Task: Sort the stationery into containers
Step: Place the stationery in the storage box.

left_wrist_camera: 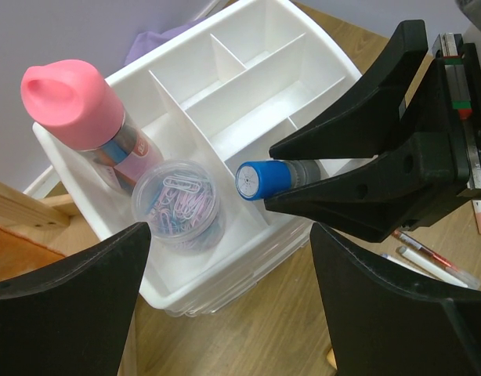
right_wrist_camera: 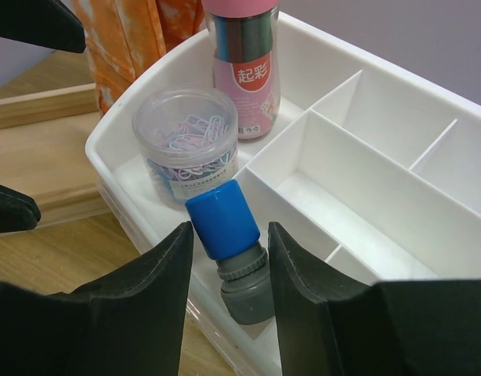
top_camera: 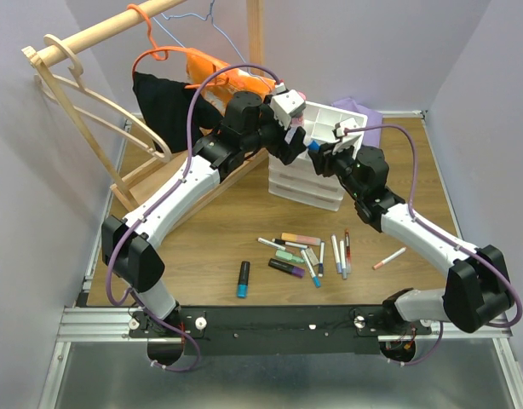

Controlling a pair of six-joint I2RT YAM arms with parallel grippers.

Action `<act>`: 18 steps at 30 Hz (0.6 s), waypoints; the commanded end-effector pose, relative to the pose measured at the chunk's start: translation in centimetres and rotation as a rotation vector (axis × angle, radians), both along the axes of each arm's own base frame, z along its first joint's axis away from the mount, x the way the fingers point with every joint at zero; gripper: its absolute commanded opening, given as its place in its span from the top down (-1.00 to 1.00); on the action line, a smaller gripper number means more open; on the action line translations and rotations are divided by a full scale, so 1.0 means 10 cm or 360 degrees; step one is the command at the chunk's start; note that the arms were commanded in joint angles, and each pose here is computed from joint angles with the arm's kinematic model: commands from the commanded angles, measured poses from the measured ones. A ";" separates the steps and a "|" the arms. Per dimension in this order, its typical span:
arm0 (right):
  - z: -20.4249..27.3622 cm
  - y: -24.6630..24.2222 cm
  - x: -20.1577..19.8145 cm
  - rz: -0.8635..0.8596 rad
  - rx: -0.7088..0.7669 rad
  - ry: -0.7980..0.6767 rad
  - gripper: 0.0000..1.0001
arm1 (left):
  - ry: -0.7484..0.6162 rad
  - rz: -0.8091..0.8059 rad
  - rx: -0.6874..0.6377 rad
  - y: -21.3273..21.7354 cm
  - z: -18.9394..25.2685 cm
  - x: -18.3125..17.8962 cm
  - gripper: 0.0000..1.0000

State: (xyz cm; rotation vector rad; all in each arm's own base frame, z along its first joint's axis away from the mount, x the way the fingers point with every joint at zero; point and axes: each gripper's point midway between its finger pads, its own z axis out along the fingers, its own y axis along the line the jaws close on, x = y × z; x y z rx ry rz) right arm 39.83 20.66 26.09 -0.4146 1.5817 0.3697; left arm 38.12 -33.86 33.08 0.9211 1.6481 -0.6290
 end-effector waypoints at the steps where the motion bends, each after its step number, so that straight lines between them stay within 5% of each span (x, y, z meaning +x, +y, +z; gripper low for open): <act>1: 0.20 -0.12 0.01 -0.0095 0.0011 -0.0013 -0.04 | -0.0071 0.0025 -0.0033 0.00 0.15 0.03 -0.84; 18: 0.32 -0.14 -0.07 -0.0079 0.0018 -0.0009 -0.08 | -0.0070 0.0030 -0.0033 0.07 0.12 -0.06 -0.87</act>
